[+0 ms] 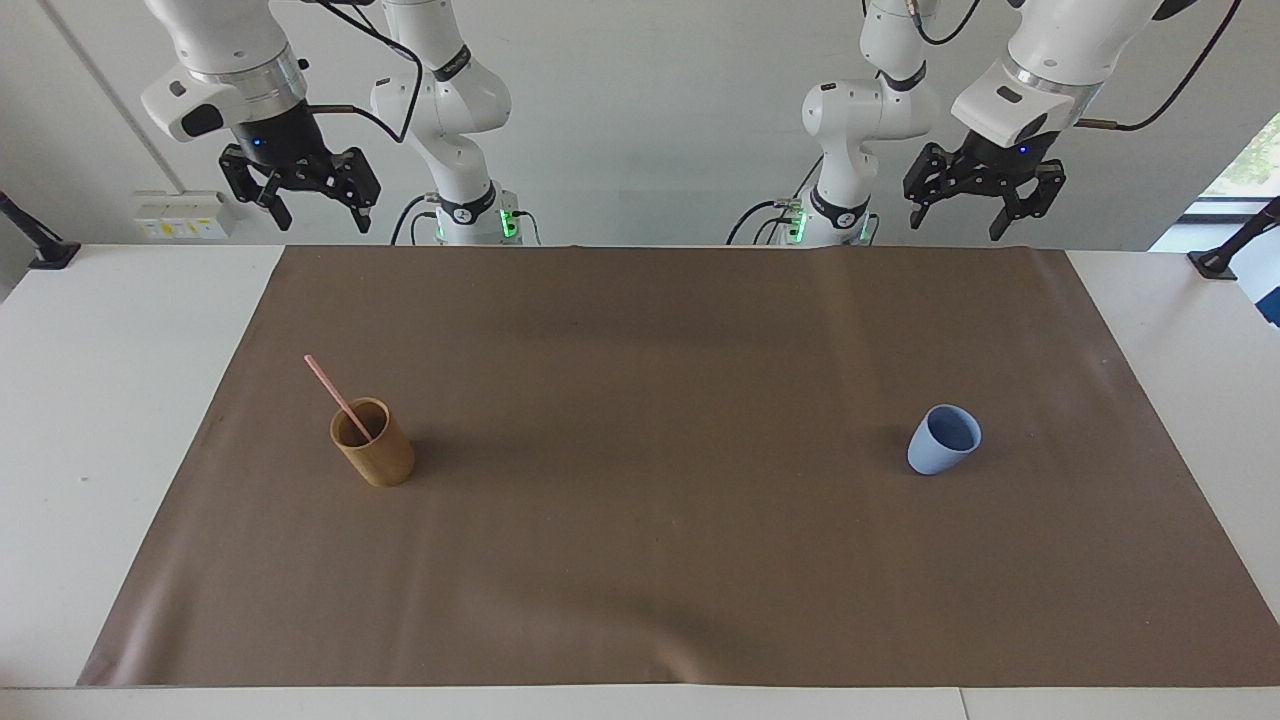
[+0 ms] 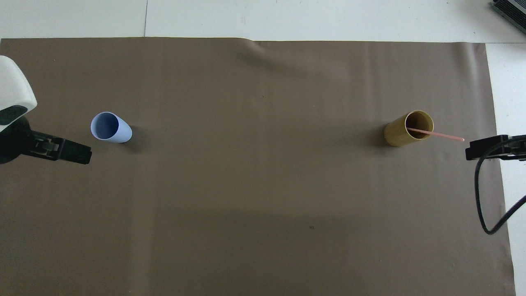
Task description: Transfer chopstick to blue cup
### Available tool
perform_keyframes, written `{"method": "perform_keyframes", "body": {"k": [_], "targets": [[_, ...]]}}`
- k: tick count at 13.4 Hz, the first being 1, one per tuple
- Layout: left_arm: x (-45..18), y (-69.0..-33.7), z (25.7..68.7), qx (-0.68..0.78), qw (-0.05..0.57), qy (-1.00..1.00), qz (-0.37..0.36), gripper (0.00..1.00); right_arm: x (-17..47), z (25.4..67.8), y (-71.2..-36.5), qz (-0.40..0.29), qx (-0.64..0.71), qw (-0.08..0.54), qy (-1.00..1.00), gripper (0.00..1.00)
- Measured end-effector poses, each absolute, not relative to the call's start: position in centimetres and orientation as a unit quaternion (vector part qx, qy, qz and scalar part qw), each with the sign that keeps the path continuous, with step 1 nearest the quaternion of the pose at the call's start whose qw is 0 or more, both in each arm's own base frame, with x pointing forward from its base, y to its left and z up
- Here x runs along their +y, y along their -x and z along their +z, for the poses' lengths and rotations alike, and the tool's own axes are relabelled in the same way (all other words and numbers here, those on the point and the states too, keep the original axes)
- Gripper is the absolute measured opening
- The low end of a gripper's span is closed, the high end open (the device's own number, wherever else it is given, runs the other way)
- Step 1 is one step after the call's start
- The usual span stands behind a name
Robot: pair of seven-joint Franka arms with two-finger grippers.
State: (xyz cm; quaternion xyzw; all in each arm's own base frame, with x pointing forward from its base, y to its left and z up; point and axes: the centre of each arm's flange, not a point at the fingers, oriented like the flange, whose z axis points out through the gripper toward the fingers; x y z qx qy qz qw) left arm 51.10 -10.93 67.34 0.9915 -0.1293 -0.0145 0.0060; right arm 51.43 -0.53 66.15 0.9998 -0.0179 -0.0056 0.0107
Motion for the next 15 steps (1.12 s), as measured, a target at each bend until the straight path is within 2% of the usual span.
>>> {"method": "perform_keyframes", "body": {"k": [15], "targets": [[-10.65, -51.16, 67.26, -0.126, 0.006, -0.992, -0.015, 1.00, -0.53, 66.13, -51.42, -0.006, -0.017, 0.011, -1.000, 1.00]]}}
